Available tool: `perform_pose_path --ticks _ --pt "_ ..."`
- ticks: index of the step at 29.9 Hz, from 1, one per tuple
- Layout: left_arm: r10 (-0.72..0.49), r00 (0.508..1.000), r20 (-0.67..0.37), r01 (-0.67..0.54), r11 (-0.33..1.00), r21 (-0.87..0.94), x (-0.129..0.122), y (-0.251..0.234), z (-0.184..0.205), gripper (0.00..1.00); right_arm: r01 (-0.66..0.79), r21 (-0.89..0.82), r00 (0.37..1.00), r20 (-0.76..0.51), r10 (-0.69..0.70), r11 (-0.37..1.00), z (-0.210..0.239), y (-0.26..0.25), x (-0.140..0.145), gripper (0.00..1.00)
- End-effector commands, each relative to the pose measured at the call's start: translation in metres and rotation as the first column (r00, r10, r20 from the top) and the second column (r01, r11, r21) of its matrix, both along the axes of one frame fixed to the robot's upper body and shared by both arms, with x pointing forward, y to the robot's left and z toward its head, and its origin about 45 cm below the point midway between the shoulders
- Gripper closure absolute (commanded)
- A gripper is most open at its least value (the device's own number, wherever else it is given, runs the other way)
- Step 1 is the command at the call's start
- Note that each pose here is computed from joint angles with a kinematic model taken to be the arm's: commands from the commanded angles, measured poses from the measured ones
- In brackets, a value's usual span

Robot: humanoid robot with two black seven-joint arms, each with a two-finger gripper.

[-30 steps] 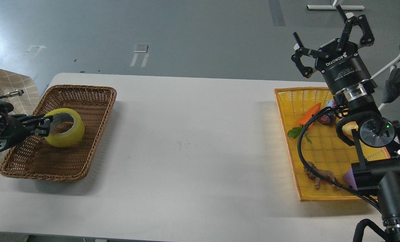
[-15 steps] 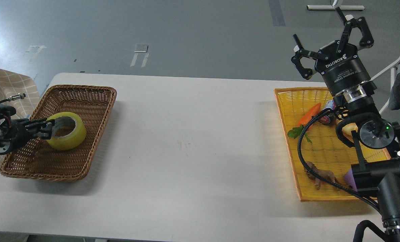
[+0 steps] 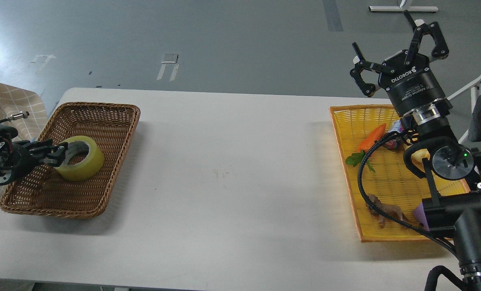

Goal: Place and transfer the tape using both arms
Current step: 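Lower the tape roll into the wicker basket and release it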

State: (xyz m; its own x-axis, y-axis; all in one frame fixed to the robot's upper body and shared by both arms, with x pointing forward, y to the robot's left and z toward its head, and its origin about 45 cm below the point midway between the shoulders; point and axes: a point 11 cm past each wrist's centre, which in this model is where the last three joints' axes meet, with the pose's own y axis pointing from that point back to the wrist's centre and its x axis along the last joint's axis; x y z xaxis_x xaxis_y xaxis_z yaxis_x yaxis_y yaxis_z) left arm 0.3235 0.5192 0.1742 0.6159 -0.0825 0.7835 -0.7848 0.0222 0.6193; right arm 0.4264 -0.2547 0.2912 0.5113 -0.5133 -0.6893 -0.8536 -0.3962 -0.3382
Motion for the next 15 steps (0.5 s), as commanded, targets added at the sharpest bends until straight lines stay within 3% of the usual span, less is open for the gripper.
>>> perform_pose_path --ticks 1,7,11,15 --pt "0.021 1.0 0.018 -0.02 0.999 -0.05 0.001 -0.001 0.005 0.17 0.002 0.001 1.0 -0.002 -0.002 1.0 -0.001 0.0 0.0 0.0" --pt "0.018 0.994 0.104 0.0 0.985 -0.174 0.02 -0.011 0.031 0.09 0.004 0.002 1.0 -0.005 -0.004 1.0 -0.002 -0.001 -0.001 0.0" --pt "-0.011 0.963 0.269 0.099 0.944 -0.315 0.05 -0.025 0.099 0.05 0.005 0.0 1.0 -0.006 -0.005 1.0 -0.003 -0.002 -0.001 0.0" --pt "0.026 0.932 0.36 0.135 0.9 -0.414 0.072 -0.039 0.137 0.03 0.005 -0.001 1.0 -0.003 -0.005 1.0 -0.002 -0.002 -0.001 0.0"
